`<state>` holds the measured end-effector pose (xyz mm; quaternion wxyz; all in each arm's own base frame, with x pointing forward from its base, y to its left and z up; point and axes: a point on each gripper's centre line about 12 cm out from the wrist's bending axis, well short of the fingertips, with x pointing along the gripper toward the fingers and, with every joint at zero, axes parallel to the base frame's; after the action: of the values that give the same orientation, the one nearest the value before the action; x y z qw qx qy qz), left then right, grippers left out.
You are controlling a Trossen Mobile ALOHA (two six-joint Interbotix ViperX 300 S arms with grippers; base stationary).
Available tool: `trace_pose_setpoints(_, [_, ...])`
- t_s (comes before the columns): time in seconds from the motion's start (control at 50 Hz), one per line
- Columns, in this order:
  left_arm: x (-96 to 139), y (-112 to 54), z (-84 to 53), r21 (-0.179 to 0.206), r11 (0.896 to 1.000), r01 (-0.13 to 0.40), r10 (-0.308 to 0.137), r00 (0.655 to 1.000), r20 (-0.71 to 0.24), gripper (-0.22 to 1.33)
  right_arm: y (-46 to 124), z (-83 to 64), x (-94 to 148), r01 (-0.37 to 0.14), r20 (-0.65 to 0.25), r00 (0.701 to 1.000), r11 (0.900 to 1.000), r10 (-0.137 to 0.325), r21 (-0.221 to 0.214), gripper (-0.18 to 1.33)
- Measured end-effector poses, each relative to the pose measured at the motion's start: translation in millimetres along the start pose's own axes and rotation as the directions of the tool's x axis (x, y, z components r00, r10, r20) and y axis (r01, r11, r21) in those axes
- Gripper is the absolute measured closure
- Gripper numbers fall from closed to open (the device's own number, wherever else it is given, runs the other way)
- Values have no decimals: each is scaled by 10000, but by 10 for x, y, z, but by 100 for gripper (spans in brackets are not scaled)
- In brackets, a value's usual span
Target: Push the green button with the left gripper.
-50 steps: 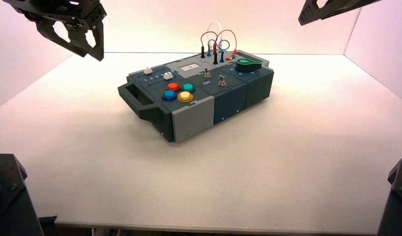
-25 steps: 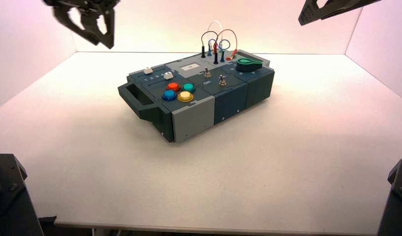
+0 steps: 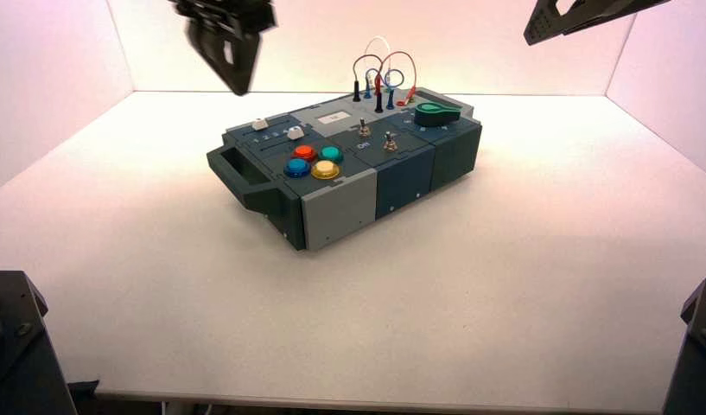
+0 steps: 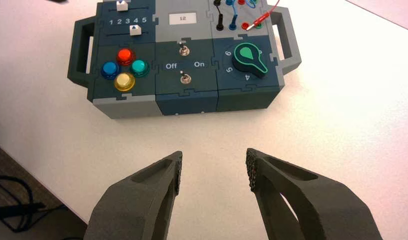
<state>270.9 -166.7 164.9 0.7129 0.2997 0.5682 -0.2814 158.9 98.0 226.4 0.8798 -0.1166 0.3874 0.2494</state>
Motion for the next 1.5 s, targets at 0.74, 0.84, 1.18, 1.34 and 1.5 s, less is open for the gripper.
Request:
trace_pose_setpoints(0.74, [369,-346,430,1269,9917,226,-261,9993,262,126,0,-3,-20,1,107,9999,10000,-1,1,-4])
trace_pose_setpoints(0.84, [367,-351,453,1250,9919,229,-280,9989,388,126,0,-8,-17,1,92,10000,10000,-1,1,-4])
trace_pose_setpoints(1.18, [432,-534,570,1702,9848,348,-432,9980,460,126,0,-6,-17,0,107,9999,10000,0,1,-4])
trace_pose_setpoints(1.34, [516,-597,591,1849,9817,452,-500,9985,211,126,0,-6,-20,1,123,9999,10000,-1,-14,-4])
trace_pose_setpoints(1.5, [585,-605,570,1857,9812,527,-524,9986,-64,127,0,-6,-20,1,123,9999,10000,-1,1,-4])
